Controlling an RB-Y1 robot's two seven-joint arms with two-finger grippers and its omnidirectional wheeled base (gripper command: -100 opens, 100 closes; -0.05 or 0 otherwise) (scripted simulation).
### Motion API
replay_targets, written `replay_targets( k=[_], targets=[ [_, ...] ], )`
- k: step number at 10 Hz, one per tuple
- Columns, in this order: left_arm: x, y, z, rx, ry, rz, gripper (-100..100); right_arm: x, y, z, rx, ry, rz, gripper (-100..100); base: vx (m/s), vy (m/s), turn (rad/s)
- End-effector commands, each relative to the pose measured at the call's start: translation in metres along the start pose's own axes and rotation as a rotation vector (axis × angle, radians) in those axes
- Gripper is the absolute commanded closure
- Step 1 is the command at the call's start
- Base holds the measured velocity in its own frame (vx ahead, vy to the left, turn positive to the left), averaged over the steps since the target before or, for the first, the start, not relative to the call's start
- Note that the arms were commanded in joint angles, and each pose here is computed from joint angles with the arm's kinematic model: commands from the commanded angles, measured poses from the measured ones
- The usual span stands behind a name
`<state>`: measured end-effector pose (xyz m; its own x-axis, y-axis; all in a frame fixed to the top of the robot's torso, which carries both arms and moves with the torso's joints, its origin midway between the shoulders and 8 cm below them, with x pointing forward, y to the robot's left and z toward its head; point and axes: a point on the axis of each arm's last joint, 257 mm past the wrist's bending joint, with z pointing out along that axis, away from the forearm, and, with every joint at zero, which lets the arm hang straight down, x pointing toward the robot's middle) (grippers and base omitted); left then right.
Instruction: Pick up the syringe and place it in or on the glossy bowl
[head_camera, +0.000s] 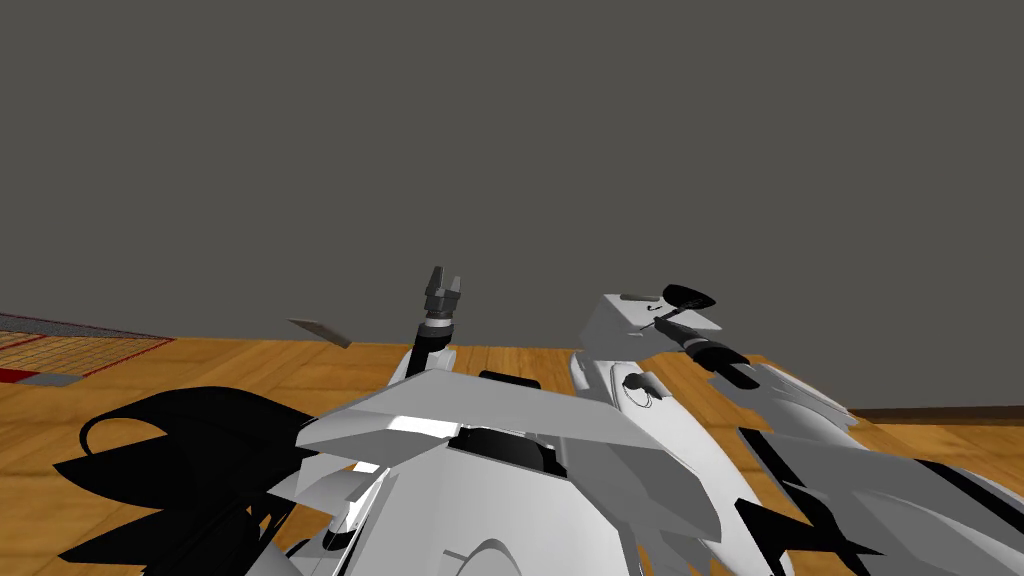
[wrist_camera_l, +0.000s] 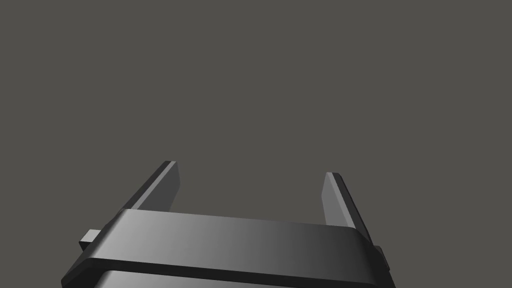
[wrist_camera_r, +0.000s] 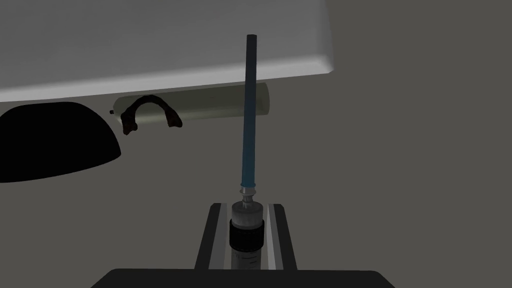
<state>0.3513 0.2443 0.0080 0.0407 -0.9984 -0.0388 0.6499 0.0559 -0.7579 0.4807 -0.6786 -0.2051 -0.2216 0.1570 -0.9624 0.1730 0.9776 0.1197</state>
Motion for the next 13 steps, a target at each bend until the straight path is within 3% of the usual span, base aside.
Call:
replay_targets(
  k=[1, 2, 3, 4, 5, 6, 7, 8, 9, 11, 13],
  targets=[
    [0.0, 0.0, 0.0, 0.0, 0.0, 0.0, 0, -0.006, 0.023, 0.014, -0.037, 0.002, -0.014, 100, 0.047, -0.001, -0.318],
    [0.0, 0.0, 0.0, 0.0, 0.0, 0.0, 0, 0.005, 0.045, 0.025, -0.075, 0.024, -0.023, 100, 0.066, 0.0, -0.413],
    [0.0, 0.0, 0.0, 0.0, 0.0, 0.0, 0, -0.014, 0.066, 0.039, -0.109, 0.003, -0.038, 100, 0.05, 0.01, -0.301],
    [0.0, 0.0, 0.0, 0.0, 0.0, 0.0, 0, -0.002, 0.063, 0.035, -0.109, 0.023, -0.043, 100, 0.017, 0.009, -0.051],
    [0.0, 0.0, 0.0, 0.0, 0.0, 0.0, 0, -0.015, 0.068, 0.041, -0.114, 0.002, -0.041, 100, -0.001, 0.004, 0.028],
    [0.0, 0.0, 0.0, 0.0, 0.0, 0.0, 0, -0.009, 0.096, 0.054, -0.158, 0.022, -0.06, 100, 0.031, 0.002, -0.294],
    [0.0, 0.0, 0.0, 0.0, 0.0, 0.0, 0, -0.025, 0.111, 0.063, -0.182, 0.003, -0.072, 100, 0.041, 0.013, -0.337],
    [0.0, 0.0, 0.0, 0.0, 0.0, 0.0, 0, -0.025, 0.111, 0.063, -0.182, 0.003, -0.072, 100, 0.024, 0.005, -0.099],
    [0.0, 0.0, 0.0, 0.0, 0.0, 0.0, 0, -0.022, 0.14, 0.075, -0.226, 0.018, -0.094, 100, 0.046, 0.004, -0.376],
    [0.0, 0.0, 0.0, 0.0, 0.0, 0.0, 0, -0.026, 0.131, 0.078, -0.2, 0.025, -0.097, 100, 0.032, 0.007, -0.145],
    [0.0, 0.0, 0.0, 0.0, 0.0, 0.0, 0, -0.034, 0.149, 0.081, -0.236, 0.008, -0.106, 100, -0.003, -0.004, 0.021]
  ],
)
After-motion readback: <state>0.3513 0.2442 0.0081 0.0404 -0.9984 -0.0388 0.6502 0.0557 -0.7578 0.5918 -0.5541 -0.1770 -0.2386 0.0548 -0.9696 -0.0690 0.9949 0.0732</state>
